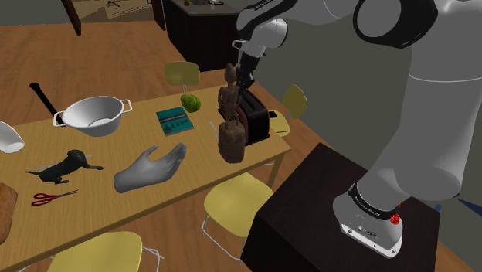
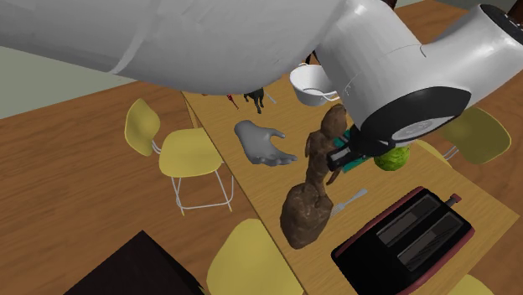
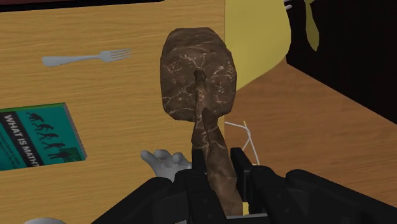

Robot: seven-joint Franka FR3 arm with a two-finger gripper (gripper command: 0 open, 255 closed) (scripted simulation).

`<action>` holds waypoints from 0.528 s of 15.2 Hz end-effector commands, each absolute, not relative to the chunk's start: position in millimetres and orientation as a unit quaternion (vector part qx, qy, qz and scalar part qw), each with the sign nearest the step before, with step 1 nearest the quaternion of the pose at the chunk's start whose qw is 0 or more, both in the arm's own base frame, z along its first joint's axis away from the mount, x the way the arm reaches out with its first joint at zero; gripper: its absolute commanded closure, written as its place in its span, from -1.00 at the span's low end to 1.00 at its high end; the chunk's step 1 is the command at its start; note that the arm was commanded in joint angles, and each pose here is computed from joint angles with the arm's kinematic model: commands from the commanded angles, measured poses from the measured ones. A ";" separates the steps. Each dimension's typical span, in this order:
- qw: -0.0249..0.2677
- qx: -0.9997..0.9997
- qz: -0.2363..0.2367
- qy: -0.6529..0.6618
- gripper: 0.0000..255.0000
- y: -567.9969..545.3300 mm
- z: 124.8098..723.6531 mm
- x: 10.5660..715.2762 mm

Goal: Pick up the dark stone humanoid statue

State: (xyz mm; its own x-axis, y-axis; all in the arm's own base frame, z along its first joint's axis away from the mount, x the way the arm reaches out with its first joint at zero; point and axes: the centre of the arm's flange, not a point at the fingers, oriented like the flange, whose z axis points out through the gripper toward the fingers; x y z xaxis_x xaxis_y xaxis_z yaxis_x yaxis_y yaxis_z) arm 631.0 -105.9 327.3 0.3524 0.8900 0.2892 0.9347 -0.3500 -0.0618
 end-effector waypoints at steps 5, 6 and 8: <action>0.108 -0.815 -0.104 -0.560 1.00 -105.5 360.5 631.2; 0.108 -0.815 -0.104 -0.560 1.00 -105.5 365.8 631.2; 0.108 -0.815 -0.104 -0.560 1.00 -105.5 376.4 631.2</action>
State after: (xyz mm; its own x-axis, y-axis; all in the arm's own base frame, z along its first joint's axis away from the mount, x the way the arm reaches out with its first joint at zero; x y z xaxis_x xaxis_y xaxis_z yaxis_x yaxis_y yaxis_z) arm 629.9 -104.8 370.0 0.3525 0.8901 0.2890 0.9347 -0.3496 -0.0636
